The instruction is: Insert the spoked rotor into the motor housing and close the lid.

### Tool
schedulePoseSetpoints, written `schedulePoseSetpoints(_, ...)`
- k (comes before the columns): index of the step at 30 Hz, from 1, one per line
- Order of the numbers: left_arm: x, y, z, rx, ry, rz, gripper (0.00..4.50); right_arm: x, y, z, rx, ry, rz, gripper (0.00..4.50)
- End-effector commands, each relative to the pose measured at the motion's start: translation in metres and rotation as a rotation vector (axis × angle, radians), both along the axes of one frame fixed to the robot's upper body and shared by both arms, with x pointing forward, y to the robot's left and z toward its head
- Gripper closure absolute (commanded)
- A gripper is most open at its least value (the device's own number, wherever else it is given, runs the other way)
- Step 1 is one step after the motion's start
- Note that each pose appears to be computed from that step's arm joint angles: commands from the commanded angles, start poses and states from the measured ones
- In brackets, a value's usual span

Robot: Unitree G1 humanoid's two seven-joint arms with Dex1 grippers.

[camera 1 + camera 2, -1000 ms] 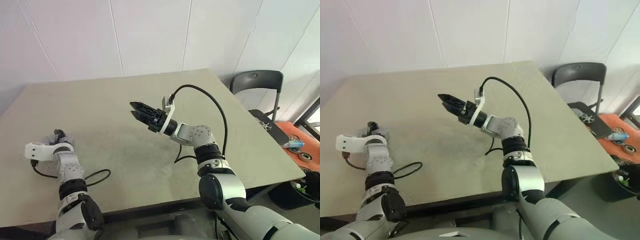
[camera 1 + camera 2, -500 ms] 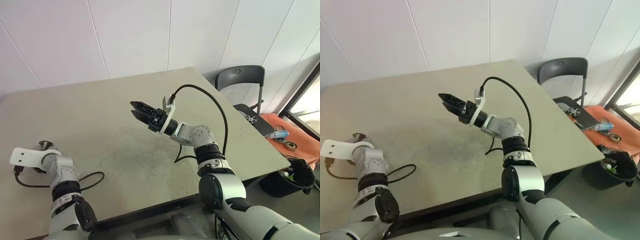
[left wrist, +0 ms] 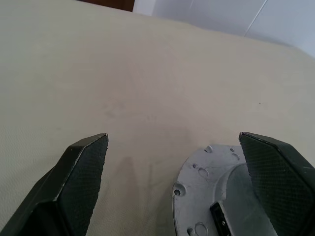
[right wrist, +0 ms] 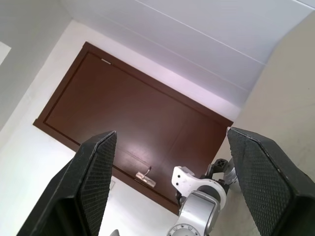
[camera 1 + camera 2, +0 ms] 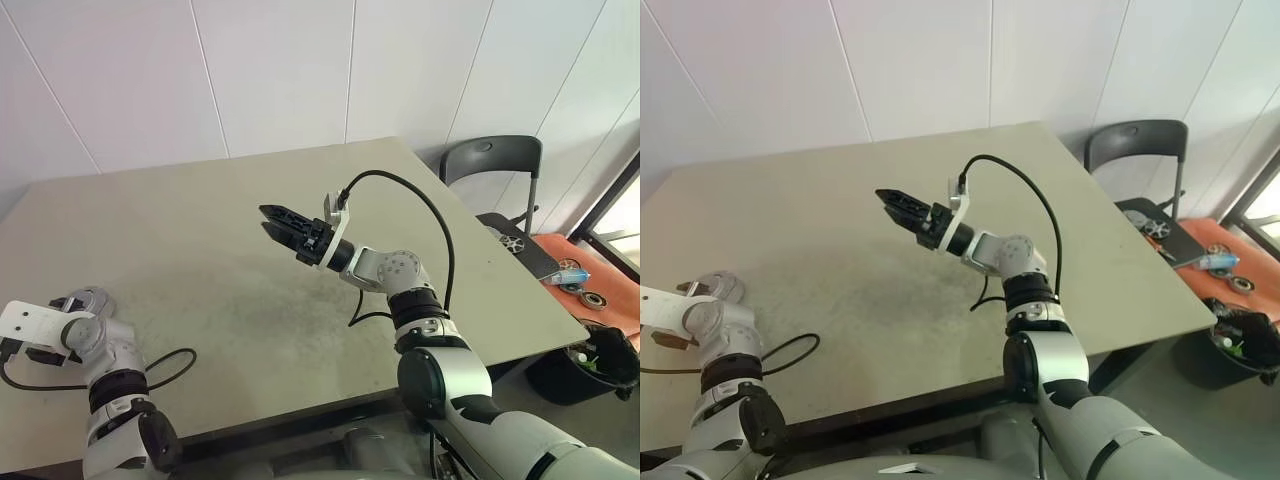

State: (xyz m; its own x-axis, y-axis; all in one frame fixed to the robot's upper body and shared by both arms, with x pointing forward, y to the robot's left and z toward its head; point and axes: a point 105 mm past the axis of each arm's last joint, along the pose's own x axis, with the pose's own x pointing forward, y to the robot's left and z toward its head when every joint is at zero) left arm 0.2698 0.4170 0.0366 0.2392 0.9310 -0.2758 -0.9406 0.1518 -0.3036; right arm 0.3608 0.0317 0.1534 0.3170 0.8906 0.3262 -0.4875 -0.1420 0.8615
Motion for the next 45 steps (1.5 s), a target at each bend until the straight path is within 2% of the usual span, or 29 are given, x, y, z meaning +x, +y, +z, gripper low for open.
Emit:
schedulePoseSetpoints(1, -0.003, 0.006, 0.01, 0.073, 0.08, 0.001, 0.03, -0.001, 0.004, 0.011, 0.022, -0.035, 0.014, 0.76)
schedulePoseSetpoints(6, 0.01, 0.006, 0.036, 0.253, 0.102, -0.112, 0.03, -0.002, 0.004, 0.01, 0.023, -0.035, 0.027, 0.76)
schedulePoseSetpoints(14, 0.011, 0.005, 0.047, 0.343, 0.15, -0.149, 0.03, -0.006, 0.005, 0.008, 0.017, -0.038, 0.047, 0.76)
schedulePoseSetpoints(20, 0.044, -0.024, 0.092, 0.567, -0.006, -0.434, 0.03, -0.007, 0.004, 0.008, 0.014, -0.049, 0.046, 0.76)
schedulePoseSetpoints(22, 0.054, -0.04, 0.102, 0.599, -0.1, -0.571, 0.03, -0.007, 0.002, 0.009, 0.001, -0.077, 0.041, 0.76)
schedulePoseSetpoints(24, 0.061, -0.056, 0.107, 0.603, -0.194, -0.712, 0.03, -0.007, 0.002, 0.008, -0.067, -0.157, 0.021, 0.76)
schedulePoseSetpoints(26, 0.064, -0.077, 0.115, 0.577, -0.355, -0.881, 0.03, -0.008, 0.003, 0.011, -0.142, -0.275, -0.008, 0.76)
schedulePoseSetpoints(29, 0.06, -0.122, 0.13, 0.597, -0.519, -1.19, 0.03, -0.006, -0.002, 0.016, -0.208, -0.396, -0.066, 0.76)
schedulePoseSetpoints(31, 0.053, -0.145, 0.133, 0.598, -0.554, -1.354, 0.03, 0.0, -0.008, 0.016, -0.247, -0.429, -0.114, 0.76)
schedulePoseSetpoints(35, 0.037, -0.172, 0.132, 0.608, -0.546, -1.602, 0.03, 0.017, -0.023, 0.007, -0.439, -0.563, -0.259, 0.76)
schedulePoseSetpoints(36, 0.034, -0.176, 0.133, 0.609, -0.548, -1.645, 0.01, 0.019, -0.027, 0.007, -0.457, -0.581, -0.28, 0.59)
schedulePoseSetpoints(39, 0.024, -0.184, 0.132, 0.608, -0.538, -1.768, 0.0, 0.014, -0.034, 0.001, -0.533, -0.687, -0.267, 0.03)
schedulePoseSetpoints(42, 0.017, -0.19, 0.125, 0.61, -0.46, -1.877, 0.0, 0.002, -0.04, -0.019, -0.641, -0.788, -0.201, 0.03)
schedulePoseSetpoints(45, 0.016, -0.189, 0.12, 0.629, -0.379, -1.915, 0.0, -0.003, -0.049, -0.026, -0.671, -0.8, -0.187, 0.03)
